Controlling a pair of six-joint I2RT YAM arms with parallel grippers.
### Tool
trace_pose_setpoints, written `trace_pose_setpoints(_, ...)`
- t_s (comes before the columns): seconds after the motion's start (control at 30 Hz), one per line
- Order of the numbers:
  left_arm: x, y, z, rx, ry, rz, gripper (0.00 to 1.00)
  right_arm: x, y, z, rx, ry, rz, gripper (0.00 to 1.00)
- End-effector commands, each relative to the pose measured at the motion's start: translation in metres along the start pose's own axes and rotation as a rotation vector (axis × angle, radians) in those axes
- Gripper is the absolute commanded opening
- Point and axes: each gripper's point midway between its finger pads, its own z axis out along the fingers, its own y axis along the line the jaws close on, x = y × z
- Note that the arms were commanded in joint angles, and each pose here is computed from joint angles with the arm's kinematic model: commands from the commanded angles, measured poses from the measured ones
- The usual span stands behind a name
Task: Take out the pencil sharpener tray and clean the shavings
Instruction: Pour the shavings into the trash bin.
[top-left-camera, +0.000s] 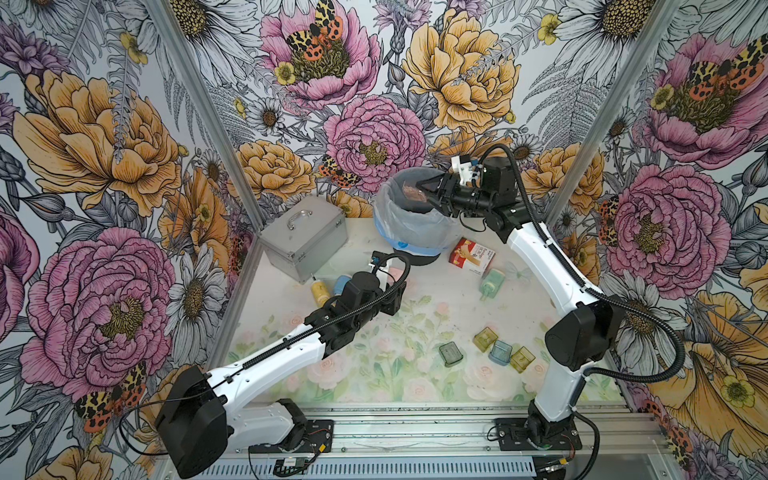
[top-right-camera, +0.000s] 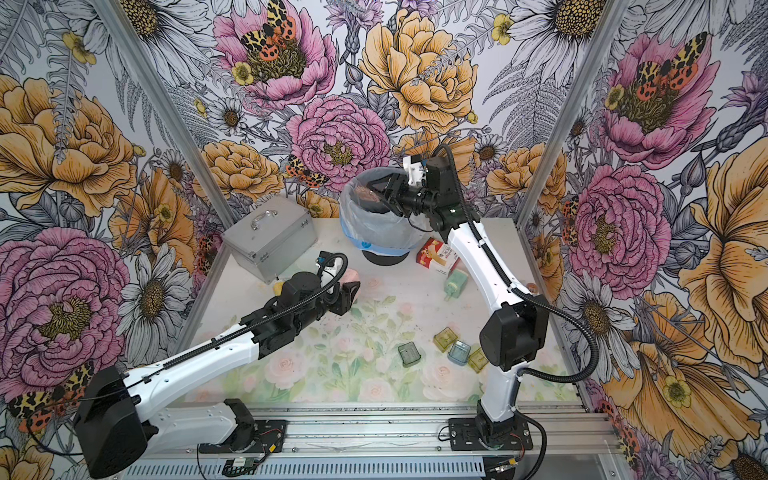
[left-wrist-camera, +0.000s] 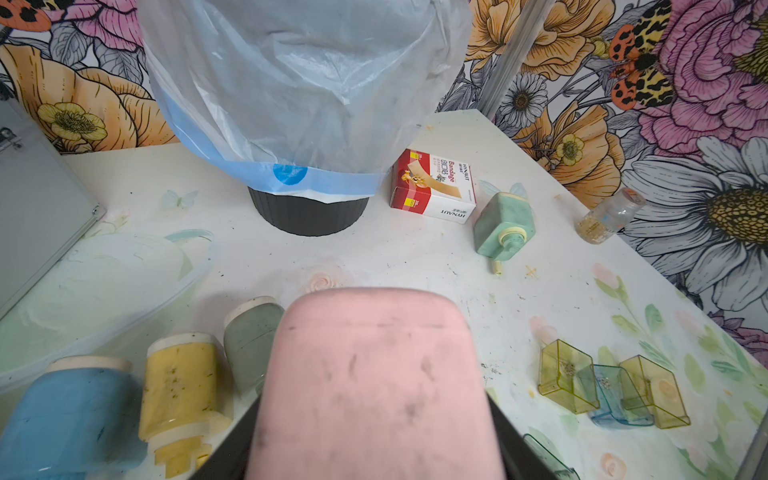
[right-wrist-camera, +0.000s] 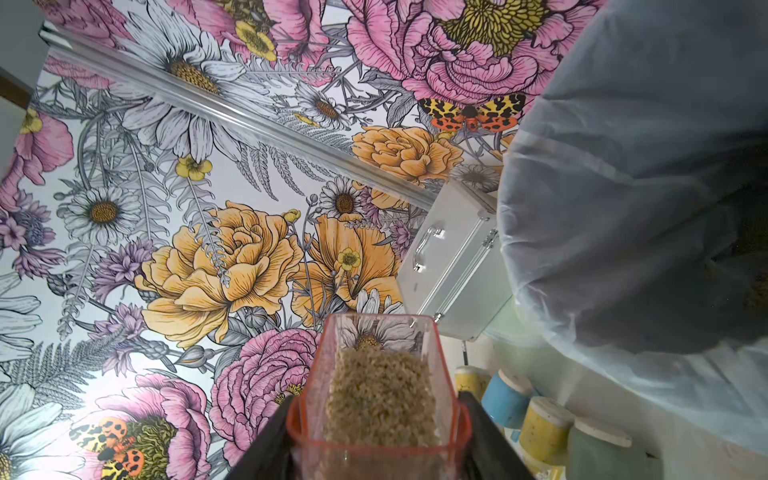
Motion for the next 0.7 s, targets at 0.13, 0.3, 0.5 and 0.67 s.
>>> trace_pose_setpoints(0.13,-0.030,-0.009,0.012,-0.032,-0.104,0.005,0.18,-0.021,0.008,0.005,-0.056,-0.043,0.114,0.50)
trace_pose_setpoints(0.3,-0.026,-0.009,0.026,-0.068,-0.124,-0.011,0.17,-0.029,0.007,0.009,-0.077,-0.055,0.182,0.51)
trace_pose_setpoints(0.5,-0.019,-0.013,0.046,-0.096,-0.134,-0.034,0.15,-0.034,0.004,0.014,-0.095,-0.060,0.263,0.52)
trace_pose_setpoints(0.67,-0.012,-0.020,0.059,-0.134,-0.157,-0.002,0.14,-0.038,0.005,0.016,-0.111,-0.068,0.332,0.51)
